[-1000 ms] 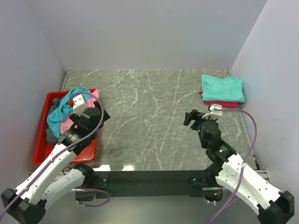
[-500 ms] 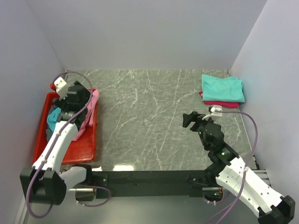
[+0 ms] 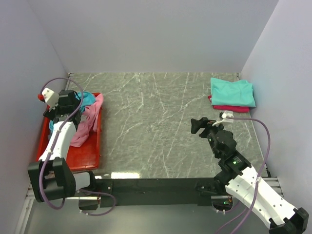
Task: Fold and stack the t-shirts
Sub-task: Grab the tshirt from the pile
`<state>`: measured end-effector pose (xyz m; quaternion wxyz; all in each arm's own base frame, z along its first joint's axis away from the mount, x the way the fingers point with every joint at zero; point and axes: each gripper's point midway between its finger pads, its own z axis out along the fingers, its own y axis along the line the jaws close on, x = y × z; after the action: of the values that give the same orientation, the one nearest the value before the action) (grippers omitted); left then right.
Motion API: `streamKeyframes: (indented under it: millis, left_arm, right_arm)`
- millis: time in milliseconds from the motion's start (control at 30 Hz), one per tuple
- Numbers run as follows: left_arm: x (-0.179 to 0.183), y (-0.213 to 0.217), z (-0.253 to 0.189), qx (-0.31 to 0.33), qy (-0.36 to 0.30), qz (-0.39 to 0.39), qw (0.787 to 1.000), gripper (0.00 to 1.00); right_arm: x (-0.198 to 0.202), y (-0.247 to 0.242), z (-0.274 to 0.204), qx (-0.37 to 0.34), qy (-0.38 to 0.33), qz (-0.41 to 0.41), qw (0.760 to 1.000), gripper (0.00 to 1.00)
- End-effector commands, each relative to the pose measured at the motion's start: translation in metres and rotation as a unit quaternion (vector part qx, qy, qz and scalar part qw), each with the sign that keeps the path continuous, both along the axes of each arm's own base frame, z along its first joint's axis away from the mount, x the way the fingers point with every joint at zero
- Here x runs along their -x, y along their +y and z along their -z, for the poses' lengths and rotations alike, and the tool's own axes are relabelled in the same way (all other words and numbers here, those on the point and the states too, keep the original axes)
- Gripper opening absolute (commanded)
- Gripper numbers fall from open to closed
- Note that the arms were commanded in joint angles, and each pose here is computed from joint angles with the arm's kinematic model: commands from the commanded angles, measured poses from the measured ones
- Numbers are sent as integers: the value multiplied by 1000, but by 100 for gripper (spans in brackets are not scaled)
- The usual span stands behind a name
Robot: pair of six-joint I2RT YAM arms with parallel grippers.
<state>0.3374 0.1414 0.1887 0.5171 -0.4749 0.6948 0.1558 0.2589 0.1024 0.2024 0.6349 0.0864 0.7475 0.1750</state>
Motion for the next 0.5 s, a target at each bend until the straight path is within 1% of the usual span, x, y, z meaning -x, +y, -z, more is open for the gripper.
streamKeyframes:
  millis: [0,167,233,267,300,367,400,433,467]
  left_arm:
    - [-7,1,17,8,3,-2,1000,99]
    - [-7,6,46,25,33,-4,999,99]
    - [-6,9,53,30,37,-5,999,99]
    - [-7,8,56,34,33,0,999,97]
    - [-7,9,58,37,33,1,999,90]
    - [-8,9,59,38,31,4,999,83]
    - [-9,8,59,39,32,7,999,72]
    - [-9,8,59,39,32,9,999,68]
    - [-10,8,58,38,31,10,999,53]
  right_arm:
    - [-2,1,0,-4,-3,0,1000,89]
    - [-2,0,2,-3,-5,1,1000,89]
    - [-2,0,2,-2,-4,1,1000,89]
    - [-3,0,2,-1,-4,1,1000,89]
    - [-3,0,4,1,0,3,1000,89]
    - [-4,0,5,3,1,3,1000,89]
    - [-4,1,6,4,3,3,1000,89]
    - [-5,1,7,5,4,3,1000,89]
    - [-5,1,7,6,5,3,1000,89]
